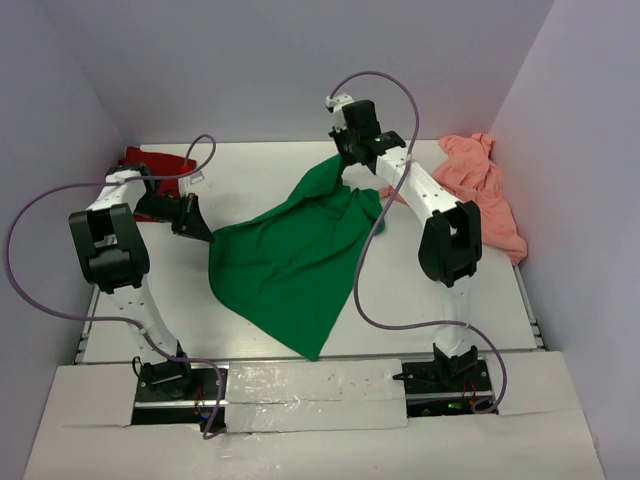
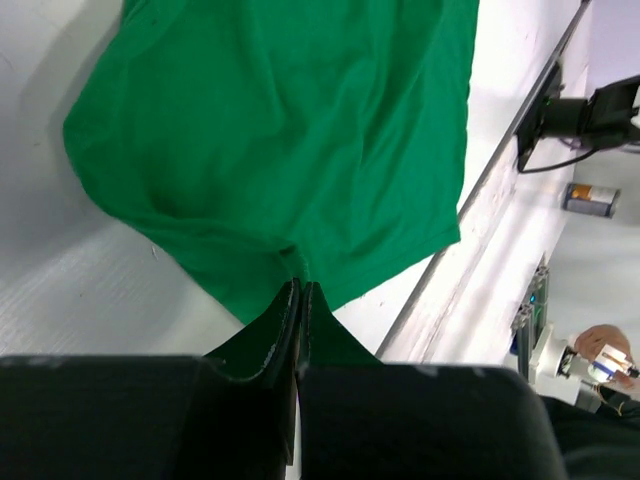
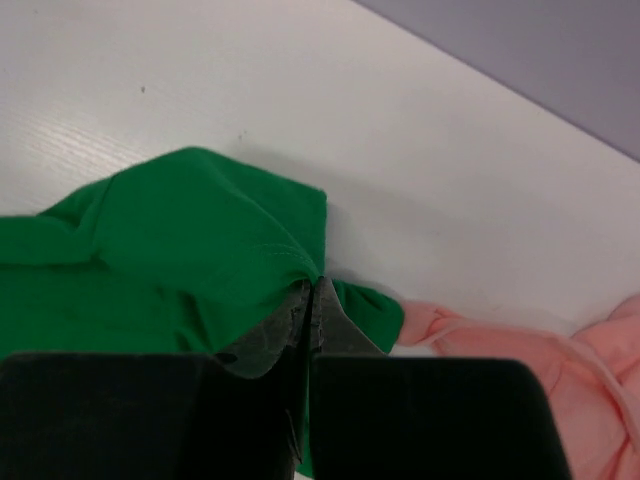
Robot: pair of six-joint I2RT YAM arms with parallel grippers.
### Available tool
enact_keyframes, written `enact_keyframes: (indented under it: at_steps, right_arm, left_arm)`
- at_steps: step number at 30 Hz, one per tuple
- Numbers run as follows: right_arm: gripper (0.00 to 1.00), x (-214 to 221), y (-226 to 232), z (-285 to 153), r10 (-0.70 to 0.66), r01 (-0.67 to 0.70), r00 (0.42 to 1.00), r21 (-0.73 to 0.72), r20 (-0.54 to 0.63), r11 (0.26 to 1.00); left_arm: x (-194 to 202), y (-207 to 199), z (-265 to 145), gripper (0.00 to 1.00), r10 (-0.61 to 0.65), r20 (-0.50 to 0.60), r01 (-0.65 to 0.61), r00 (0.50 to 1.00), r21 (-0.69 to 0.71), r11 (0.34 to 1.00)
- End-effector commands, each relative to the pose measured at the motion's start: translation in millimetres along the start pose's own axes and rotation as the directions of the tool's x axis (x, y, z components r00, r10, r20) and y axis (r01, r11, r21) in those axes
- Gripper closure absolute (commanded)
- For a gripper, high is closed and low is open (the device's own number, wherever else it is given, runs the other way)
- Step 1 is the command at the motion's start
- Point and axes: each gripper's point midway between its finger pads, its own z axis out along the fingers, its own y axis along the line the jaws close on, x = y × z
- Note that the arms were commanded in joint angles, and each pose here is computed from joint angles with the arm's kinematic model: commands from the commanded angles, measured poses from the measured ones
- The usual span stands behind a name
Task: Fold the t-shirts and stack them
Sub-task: Flatten out the tshirt
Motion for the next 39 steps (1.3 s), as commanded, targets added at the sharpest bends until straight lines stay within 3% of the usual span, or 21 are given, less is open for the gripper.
enact_keyframes:
  at_steps: [1,5,7,15,19,21,23,28,33,39]
  right_arm:
    - [1.0,-35,-12,-25,0.043,-0.047,0.991,0.022,0.125,0.999]
    - [1.0,-48,-29,-37,0.06,-0.068,0.986,0.046,0.153,0.997]
    - [1.0,-58,-52,-49,0.071,-0.099,0.981,0.153,0.179,0.983]
    - [1.0,-95,-107,-167,0.081,-0.188,0.935,0.289,0.344,0.939]
    - [1.0,-100,-122,-280,0.049,-0.231,0.875,0.326,0.482,0.917]
    - [1.0,-94,-127,-337,0.028,-0.256,0.834,0.342,0.551,0.904]
    - [1.0,-80,-129,-364,0.014,-0.266,0.819,0.358,0.573,0.895]
    - [1.0,-46,-137,-472,-0.029,-0.334,0.721,0.385,0.692,0.86]
    - [1.0,-7,-135,-529,-0.048,-0.369,0.668,0.386,0.742,0.845]
    - [1.0,29,-135,-601,-0.058,-0.454,0.554,0.359,0.831,0.815]
  left_arm:
    - [-24,-4,-3,1.0,0.018,0.087,-0.021,0.996,0.03,0.999]
    - [-48,-7,-12,1.0,0.056,0.15,-0.054,0.987,-0.016,0.998]
    - [-64,-10,-20,1.0,0.074,0.19,-0.066,0.979,-0.047,0.997]
    - [-120,-72,-91,1.0,0.266,0.356,-0.165,0.896,-0.288,0.943]
    - [-118,-121,-132,1.0,0.382,0.431,-0.193,0.818,-0.42,0.887]
    - [-112,-147,-160,1.0,0.444,0.483,-0.169,0.754,-0.511,0.843]
    - [-101,-172,-189,1.0,0.516,0.524,-0.132,0.678,-0.604,0.786]
    - [-63,-231,-235,1.0,0.658,0.534,-0.07,0.531,-0.747,0.662]
    - [-22,-281,-257,1.0,0.758,0.507,-0.014,0.411,-0.828,0.561]
    - [16,-324,-276,1.0,0.811,0.492,0.072,0.315,-0.865,0.497]
